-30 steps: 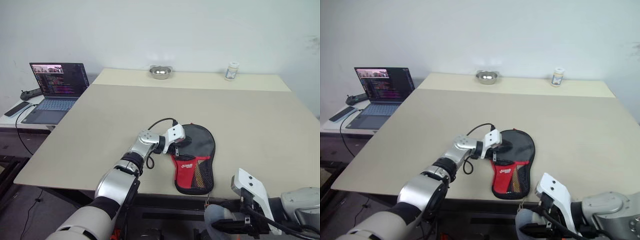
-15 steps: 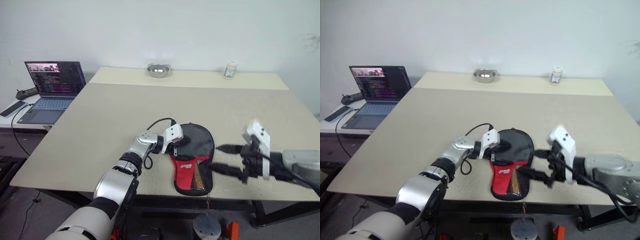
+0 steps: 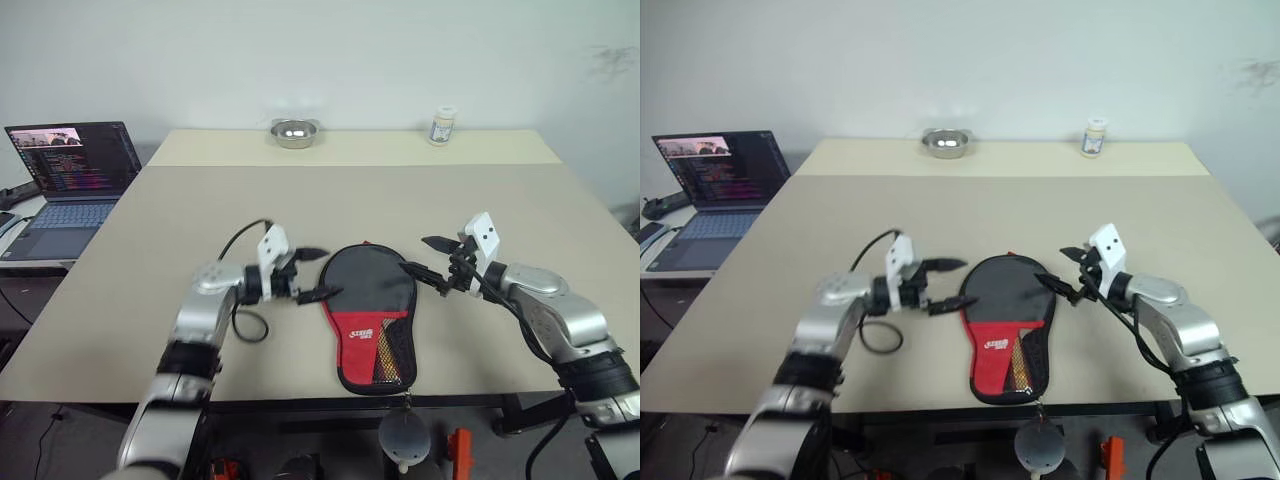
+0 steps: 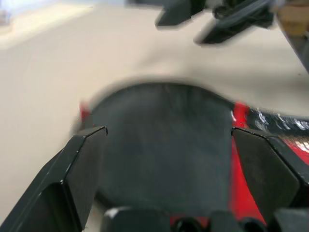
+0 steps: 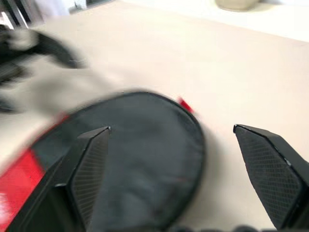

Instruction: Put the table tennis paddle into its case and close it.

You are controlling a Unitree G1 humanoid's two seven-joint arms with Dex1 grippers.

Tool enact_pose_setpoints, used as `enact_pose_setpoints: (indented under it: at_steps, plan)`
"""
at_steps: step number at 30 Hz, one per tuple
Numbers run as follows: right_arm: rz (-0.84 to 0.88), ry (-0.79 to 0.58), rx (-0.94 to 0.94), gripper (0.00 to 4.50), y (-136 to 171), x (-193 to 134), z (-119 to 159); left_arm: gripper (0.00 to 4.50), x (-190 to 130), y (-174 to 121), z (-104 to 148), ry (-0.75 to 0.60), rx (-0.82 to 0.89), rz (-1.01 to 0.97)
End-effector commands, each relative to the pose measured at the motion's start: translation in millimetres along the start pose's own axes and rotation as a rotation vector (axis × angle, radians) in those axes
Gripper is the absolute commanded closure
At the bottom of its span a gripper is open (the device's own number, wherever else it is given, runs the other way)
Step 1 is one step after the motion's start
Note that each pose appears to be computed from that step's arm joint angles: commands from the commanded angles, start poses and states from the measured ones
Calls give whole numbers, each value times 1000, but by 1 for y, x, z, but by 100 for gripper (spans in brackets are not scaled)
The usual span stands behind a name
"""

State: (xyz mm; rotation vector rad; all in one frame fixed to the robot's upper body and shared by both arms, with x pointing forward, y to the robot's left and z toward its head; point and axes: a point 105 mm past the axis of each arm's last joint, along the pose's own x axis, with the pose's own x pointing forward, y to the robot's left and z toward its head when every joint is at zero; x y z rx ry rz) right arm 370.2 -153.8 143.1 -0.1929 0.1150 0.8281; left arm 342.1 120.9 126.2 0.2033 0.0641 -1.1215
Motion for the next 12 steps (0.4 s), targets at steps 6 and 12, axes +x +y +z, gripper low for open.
enact_pose_setpoints:
  at_steps: [6,12]
  plan:
    - [10,-33,-78,3,-26,-13,14,0,-16,9,30,-46,68,161]
    - [49,25,-145,3,-16,-20,12,0,-5,14,26,-62,67,155]
